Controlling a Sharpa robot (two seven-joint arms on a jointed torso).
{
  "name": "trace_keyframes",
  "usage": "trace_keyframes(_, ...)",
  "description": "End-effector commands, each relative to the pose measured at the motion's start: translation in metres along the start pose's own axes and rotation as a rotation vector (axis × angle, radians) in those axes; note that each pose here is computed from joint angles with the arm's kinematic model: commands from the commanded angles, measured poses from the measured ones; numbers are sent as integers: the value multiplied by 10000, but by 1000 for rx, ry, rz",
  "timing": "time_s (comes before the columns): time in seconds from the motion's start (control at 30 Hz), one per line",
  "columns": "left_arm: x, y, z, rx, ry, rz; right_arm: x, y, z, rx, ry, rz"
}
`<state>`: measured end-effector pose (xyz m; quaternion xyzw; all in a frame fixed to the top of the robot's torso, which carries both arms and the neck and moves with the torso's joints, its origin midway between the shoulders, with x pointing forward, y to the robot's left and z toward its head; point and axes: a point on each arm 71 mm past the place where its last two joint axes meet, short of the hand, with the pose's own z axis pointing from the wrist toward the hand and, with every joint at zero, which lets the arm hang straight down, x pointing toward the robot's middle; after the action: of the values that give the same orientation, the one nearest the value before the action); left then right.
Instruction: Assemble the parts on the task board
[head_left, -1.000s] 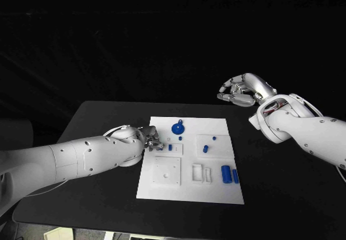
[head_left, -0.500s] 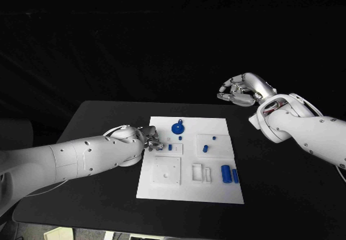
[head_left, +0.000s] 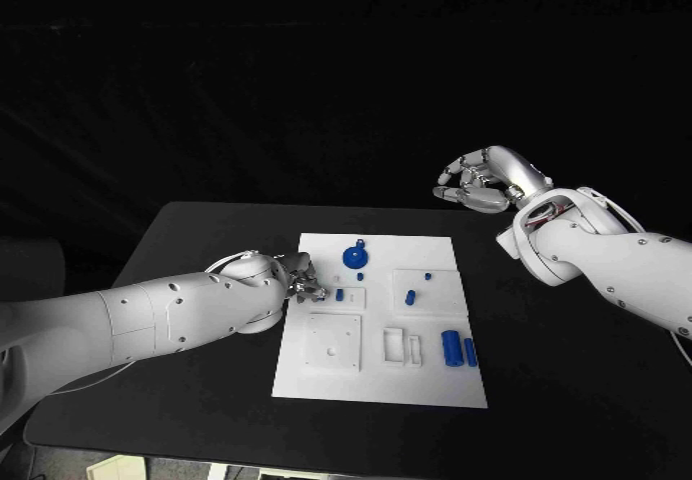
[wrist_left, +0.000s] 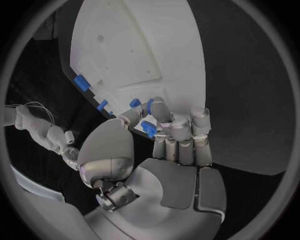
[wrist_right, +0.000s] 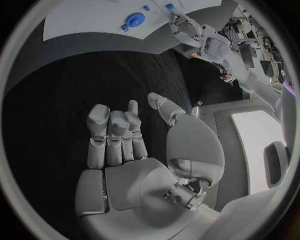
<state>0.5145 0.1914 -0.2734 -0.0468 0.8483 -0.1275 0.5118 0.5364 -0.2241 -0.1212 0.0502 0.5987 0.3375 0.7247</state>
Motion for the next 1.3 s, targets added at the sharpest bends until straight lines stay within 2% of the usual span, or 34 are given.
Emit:
trace_keyframes(0.03, 66, 3, 2, -4, 35, 5, 8, 9, 3, -8, 11, 1)
trace_keyframes(1.3, 37, 50, 15, -22, 14, -4, 16, 3, 10, -7, 13, 0)
